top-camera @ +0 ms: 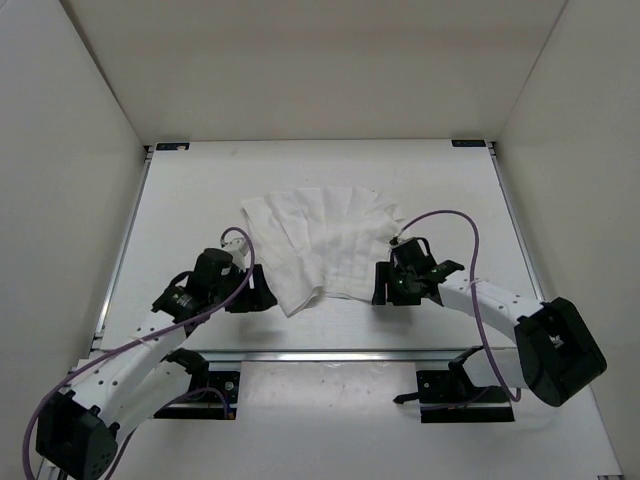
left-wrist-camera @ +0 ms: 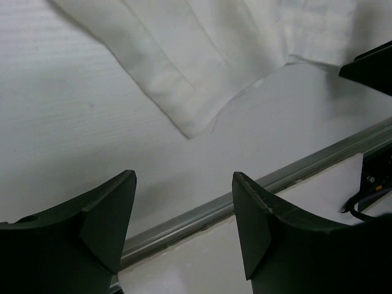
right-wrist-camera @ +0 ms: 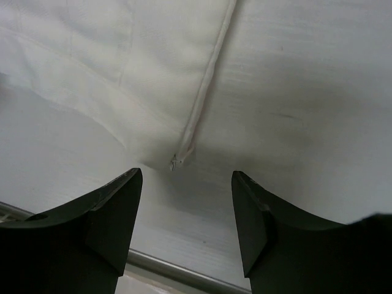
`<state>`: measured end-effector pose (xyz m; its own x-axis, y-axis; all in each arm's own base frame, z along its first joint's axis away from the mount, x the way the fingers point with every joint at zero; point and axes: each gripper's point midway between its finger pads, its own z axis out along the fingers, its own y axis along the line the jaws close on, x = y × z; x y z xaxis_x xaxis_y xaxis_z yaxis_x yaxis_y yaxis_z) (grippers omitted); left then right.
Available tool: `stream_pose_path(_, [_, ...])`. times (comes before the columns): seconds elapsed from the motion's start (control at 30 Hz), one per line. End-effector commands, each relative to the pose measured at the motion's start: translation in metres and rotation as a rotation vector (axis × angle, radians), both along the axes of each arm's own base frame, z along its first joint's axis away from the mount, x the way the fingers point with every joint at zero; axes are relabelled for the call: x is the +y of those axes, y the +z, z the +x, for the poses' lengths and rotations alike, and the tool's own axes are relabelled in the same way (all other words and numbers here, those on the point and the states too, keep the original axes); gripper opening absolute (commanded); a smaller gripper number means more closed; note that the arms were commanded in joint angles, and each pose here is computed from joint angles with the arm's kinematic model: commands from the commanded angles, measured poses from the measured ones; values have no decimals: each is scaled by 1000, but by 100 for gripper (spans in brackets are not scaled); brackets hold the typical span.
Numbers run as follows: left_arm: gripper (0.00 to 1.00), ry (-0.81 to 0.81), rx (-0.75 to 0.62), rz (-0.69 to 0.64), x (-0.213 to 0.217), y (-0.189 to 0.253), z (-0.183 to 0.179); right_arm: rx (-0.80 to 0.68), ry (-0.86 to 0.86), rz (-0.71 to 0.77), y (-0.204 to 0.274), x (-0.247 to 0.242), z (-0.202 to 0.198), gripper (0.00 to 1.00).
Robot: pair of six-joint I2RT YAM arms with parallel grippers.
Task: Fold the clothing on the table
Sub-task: Flatten the skirt out
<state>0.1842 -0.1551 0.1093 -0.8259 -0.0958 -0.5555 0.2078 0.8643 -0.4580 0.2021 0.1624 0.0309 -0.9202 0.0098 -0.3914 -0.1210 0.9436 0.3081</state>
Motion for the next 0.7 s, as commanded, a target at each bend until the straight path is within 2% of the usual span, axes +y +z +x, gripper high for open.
stream_pose_path(0.0, [75, 50, 21, -94, -14, -14, 1, -90, -17, 41, 6, 17, 24, 57])
stream_pose_path(0.1, [74, 96, 39, -104, -11, -30, 3, -72, -18, 14, -7, 18, 26, 53])
stream_pose_path(0.2, [74, 99, 53, -83, -11, -42, 3, -60, -11, -6, -13, 21, 30, 43])
stream_pose_path(0.27, [74, 104, 72, -63, -11, -49, 3, -44, -2, -17, -17, 22, 28, 33])
stream_pose_path(0.37, [74, 110, 84, -53, -15, -60, 4, -27, 8, -8, -21, 24, 24, 4])
stream_pose_path(0.4, [75, 117, 87, -65, -18, -60, 5, -33, 8, 0, -20, 24, 25, 1])
stream_pose_path(0.67, [76, 176, 107, -21, -21, -80, 17, -44, 24, 22, -15, 24, 23, 0])
